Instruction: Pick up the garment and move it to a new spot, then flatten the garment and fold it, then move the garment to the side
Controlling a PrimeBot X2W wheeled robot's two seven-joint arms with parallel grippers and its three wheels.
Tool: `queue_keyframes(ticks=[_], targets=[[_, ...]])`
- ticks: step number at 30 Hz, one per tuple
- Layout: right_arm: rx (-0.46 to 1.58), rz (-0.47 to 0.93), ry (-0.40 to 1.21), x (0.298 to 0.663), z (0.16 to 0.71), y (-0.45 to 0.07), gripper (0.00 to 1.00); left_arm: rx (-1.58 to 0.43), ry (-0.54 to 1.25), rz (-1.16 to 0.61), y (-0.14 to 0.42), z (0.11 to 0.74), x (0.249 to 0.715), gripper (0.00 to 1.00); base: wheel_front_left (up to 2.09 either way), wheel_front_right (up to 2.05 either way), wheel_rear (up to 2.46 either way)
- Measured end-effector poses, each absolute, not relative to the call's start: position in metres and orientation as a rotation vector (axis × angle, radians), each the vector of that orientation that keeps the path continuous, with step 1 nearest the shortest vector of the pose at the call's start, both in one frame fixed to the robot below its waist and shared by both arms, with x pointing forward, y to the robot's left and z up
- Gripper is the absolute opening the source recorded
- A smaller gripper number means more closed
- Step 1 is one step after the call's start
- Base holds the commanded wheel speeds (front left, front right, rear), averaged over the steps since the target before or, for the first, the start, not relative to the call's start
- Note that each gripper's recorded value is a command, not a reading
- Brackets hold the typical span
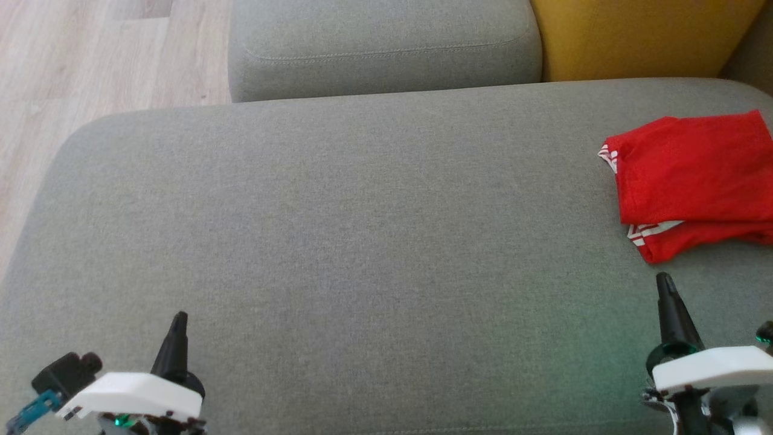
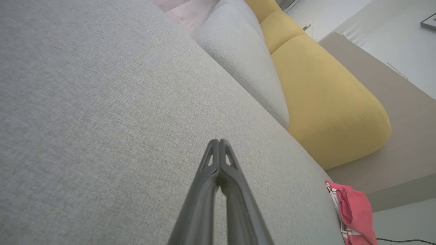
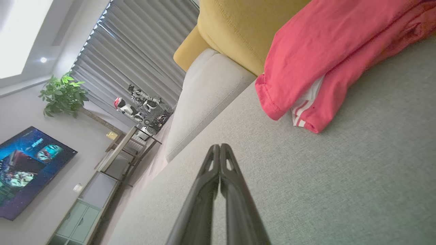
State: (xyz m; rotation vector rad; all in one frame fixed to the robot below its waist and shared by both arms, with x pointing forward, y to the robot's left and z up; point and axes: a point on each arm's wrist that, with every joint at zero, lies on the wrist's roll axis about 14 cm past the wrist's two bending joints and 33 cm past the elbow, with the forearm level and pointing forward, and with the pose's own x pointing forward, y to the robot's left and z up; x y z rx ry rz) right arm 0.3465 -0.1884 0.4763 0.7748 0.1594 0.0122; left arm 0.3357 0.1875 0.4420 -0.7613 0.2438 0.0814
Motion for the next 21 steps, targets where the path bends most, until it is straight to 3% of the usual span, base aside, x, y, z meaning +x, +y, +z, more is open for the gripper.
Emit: queue_keyframes(ticks=[21], targets=[[1.023,-0.021,0.129,0.356,0.478,-0.193,0.0,-1.012,0.221,0.086,0.186,0.451,0.349,0.0,0.0,0.0,0.0]])
